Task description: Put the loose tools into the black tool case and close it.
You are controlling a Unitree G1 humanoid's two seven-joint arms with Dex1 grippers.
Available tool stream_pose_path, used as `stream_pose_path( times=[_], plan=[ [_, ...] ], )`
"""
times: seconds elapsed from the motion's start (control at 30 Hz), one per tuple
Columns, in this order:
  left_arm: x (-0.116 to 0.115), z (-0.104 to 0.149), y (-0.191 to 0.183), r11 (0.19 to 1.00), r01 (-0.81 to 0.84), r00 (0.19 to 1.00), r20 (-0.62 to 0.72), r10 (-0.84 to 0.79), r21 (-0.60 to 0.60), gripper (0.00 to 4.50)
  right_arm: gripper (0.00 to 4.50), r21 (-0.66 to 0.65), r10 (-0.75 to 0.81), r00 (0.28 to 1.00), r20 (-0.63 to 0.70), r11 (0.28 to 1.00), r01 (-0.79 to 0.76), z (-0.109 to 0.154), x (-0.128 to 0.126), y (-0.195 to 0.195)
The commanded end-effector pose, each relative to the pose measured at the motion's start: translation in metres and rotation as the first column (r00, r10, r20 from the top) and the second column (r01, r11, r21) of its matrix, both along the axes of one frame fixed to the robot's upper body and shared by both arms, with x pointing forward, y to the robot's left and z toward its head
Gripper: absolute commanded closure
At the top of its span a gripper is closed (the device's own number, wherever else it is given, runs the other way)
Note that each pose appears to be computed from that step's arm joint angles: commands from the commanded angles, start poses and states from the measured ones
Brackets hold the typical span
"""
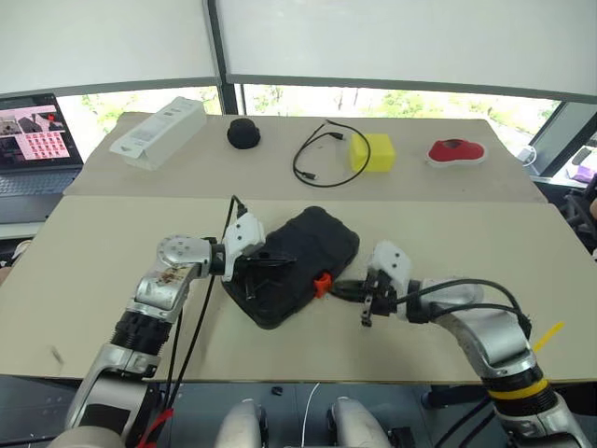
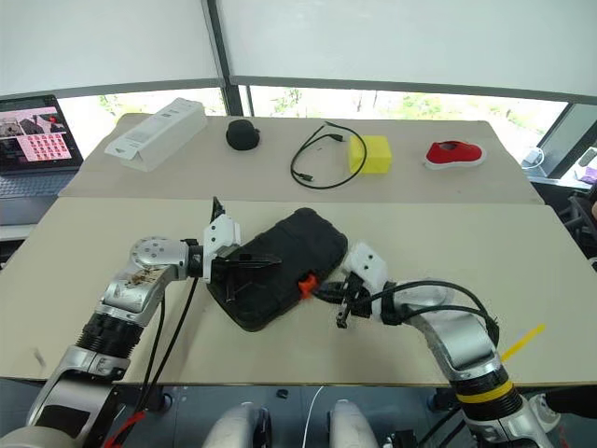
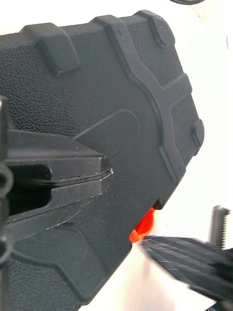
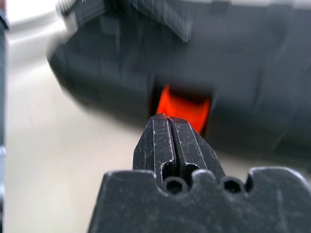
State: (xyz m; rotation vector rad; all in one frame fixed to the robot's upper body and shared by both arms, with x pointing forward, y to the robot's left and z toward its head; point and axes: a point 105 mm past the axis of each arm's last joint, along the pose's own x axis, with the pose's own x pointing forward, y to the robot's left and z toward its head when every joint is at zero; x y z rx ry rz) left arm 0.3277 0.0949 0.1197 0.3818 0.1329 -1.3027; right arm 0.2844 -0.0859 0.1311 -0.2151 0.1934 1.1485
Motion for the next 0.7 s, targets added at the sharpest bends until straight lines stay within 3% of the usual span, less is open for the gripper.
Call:
stream_pose_path(
  times=[0.03, 0.7],
  plan=[
    [-0.010, -0.043, 0.006, 0.996, -0.011, 0.988, -0.149, 0.024, 0.089, 4.50, 4.48, 0.044, 0.011, 0.998, 0.057, 0.999, -0.014, 0.016, 0.000, 0.003],
    [-0.009, -0.043, 0.003, 0.997, -0.016, 0.988, -0.150, 0.028, 0.081, 4.50, 4.48, -0.103, 0.022, 0.999, -0.026, 0.994, -0.024, -0.032, -0.003, 0.014]
  ],
)
